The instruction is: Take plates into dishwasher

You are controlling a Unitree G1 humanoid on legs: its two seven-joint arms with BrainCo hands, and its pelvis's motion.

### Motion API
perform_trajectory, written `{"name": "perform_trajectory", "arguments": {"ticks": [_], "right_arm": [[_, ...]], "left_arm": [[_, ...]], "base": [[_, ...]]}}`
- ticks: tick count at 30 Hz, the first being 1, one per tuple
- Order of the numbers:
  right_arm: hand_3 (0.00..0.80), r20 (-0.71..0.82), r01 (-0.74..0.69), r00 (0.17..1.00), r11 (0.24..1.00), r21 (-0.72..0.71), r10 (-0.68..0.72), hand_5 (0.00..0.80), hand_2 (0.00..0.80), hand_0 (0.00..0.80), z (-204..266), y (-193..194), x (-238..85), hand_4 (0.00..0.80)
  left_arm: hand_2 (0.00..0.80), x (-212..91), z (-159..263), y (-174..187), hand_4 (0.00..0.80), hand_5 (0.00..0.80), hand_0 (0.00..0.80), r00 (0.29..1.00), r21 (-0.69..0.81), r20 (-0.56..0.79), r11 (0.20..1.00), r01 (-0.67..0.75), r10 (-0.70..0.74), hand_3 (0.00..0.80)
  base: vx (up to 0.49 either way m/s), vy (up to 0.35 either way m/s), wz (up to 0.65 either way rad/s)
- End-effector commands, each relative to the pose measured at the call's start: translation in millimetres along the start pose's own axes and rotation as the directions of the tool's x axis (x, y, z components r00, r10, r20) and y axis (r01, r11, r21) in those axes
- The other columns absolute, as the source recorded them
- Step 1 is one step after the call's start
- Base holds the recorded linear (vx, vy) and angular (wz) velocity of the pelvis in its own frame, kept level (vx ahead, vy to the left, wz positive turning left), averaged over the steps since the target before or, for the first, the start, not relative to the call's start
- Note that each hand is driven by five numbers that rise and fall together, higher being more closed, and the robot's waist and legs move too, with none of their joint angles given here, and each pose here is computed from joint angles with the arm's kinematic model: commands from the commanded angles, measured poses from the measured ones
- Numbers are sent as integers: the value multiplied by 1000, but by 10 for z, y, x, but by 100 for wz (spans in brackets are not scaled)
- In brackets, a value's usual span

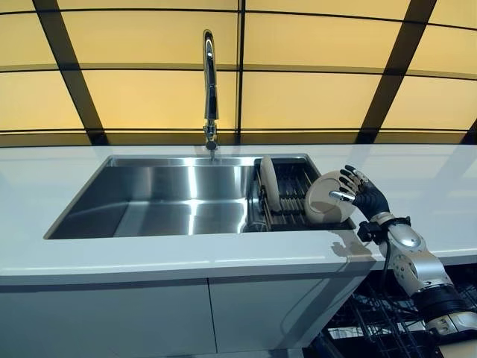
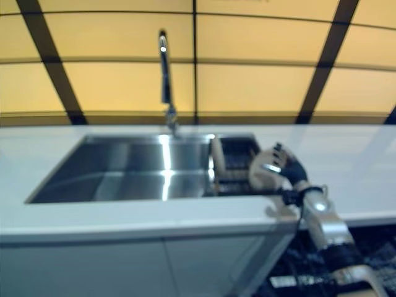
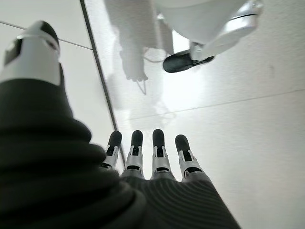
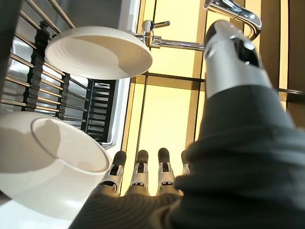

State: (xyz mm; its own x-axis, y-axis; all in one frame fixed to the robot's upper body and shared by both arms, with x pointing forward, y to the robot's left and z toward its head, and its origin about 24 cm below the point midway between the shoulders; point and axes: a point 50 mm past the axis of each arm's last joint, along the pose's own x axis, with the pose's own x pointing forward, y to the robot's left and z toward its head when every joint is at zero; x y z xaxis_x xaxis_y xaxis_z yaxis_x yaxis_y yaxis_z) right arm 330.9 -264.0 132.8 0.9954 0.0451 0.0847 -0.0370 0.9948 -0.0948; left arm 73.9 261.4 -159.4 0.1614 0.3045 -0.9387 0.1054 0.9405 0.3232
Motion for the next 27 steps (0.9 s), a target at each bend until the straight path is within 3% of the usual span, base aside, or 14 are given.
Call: {"name": "perform_trajectory", "arguments": {"ticks": [1, 7, 11, 27], "right_arm": [[0, 85, 65, 994, 998, -16, -63, 0, 0, 0, 290, -60, 173, 0], [0, 53, 124, 991, 992, -27, -123, 0, 0, 0, 214, -8, 219, 0], [0, 79, 167, 983, 985, -35, -164, 0, 0, 0, 367, -182, 247, 0], [0, 85, 294, 955, 949, -115, -286, 0, 0, 0, 640, -580, 232, 0]], "left_arm": [[0, 2, -16, 174, 0, 0, 0, 999, 0, -2, 999, -52, 52, 0], [0, -3, 111, 56, 0, 0, 0, 999, 32, 46, 999, -25, 23, 0], [0, -7, 196, 95, 0, 0, 0, 998, 29, 47, 998, -48, 47, 0], [0, -1, -15, 128, 0, 0, 0, 999, 65, 6, 997, -36, 36, 0]], "base": [[4, -81, 10], [73, 29, -25], [74, 85, -24], [16, 2, 5]]}}
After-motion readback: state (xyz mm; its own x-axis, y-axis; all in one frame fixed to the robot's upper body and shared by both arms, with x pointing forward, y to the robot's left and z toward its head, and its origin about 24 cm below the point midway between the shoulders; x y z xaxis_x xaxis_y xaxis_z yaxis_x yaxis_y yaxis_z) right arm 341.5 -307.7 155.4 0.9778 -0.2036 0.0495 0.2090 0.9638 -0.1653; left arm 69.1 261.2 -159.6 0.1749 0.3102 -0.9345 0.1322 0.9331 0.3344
